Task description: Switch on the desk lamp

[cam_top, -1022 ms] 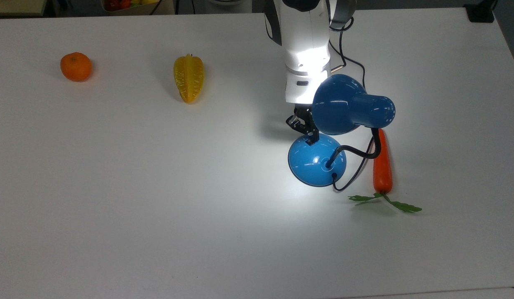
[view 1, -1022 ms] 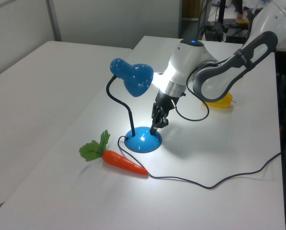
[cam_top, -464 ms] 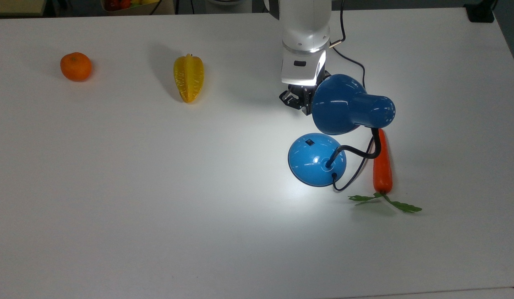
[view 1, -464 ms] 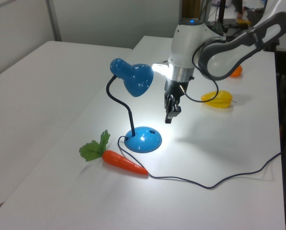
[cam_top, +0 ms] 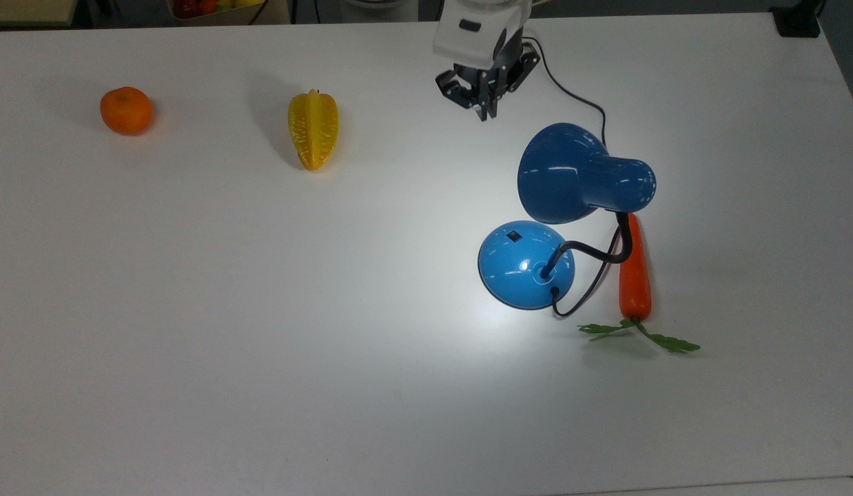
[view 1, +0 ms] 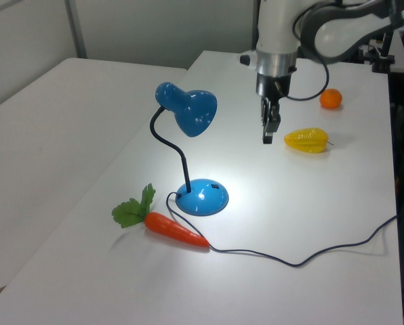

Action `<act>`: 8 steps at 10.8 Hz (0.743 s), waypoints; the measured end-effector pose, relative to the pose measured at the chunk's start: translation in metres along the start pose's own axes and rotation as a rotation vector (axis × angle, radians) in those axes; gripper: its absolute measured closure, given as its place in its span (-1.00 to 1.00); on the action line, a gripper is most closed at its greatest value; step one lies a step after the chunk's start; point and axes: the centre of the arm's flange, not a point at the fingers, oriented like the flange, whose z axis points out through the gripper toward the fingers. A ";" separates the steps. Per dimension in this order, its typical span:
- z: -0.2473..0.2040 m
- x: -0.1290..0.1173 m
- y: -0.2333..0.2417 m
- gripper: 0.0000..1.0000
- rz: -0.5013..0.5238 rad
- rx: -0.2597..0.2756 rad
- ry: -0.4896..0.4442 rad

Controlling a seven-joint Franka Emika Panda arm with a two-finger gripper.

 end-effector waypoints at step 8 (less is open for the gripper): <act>-0.152 -0.065 0.051 -1.00 0.347 -0.011 -0.142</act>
